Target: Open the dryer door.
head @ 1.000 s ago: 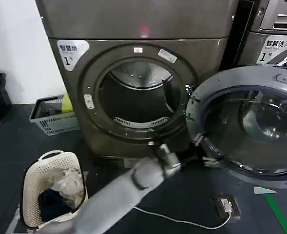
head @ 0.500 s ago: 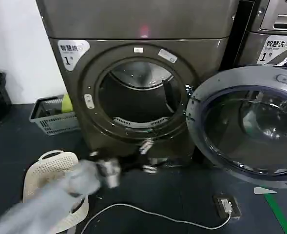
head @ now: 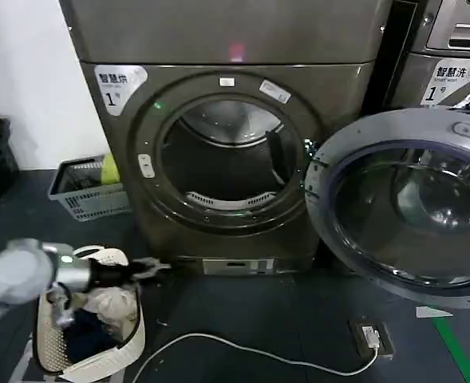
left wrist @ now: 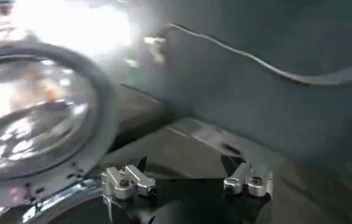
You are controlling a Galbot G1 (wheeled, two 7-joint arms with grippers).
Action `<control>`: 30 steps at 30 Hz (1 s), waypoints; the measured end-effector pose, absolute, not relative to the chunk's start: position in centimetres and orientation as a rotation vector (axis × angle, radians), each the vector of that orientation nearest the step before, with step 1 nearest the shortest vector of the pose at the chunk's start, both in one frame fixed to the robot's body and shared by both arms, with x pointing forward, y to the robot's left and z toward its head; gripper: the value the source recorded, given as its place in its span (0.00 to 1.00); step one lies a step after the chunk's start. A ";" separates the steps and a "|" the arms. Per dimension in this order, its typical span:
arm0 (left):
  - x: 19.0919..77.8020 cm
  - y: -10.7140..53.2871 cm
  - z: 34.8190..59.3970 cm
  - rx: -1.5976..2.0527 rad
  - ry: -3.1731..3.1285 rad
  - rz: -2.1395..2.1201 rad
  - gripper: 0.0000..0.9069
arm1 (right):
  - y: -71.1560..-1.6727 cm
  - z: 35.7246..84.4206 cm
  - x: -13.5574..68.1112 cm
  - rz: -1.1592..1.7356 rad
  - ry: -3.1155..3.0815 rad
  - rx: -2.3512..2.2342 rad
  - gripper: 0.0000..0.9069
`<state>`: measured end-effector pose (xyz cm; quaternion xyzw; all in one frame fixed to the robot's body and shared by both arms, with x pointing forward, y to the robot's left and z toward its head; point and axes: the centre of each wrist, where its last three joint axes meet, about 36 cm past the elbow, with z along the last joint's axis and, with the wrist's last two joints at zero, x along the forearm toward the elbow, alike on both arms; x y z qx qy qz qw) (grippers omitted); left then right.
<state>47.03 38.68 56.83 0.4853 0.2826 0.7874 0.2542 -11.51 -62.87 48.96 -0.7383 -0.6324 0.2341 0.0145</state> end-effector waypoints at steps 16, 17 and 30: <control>46.2 42.3 57.0 1.355 0.056 2.516 1.00 | -62.5 47.6 -10.4 0.539 -2.032 -2.322 1.00; 46.1 42.2 56.8 1.360 0.049 2.515 1.00 | -62.5 47.4 -10.5 0.535 -2.029 -2.323 1.00; 45.2 42.8 54.3 1.466 0.020 2.491 1.00 | -62.4 47.1 -11.5 0.481 -1.950 -2.439 1.00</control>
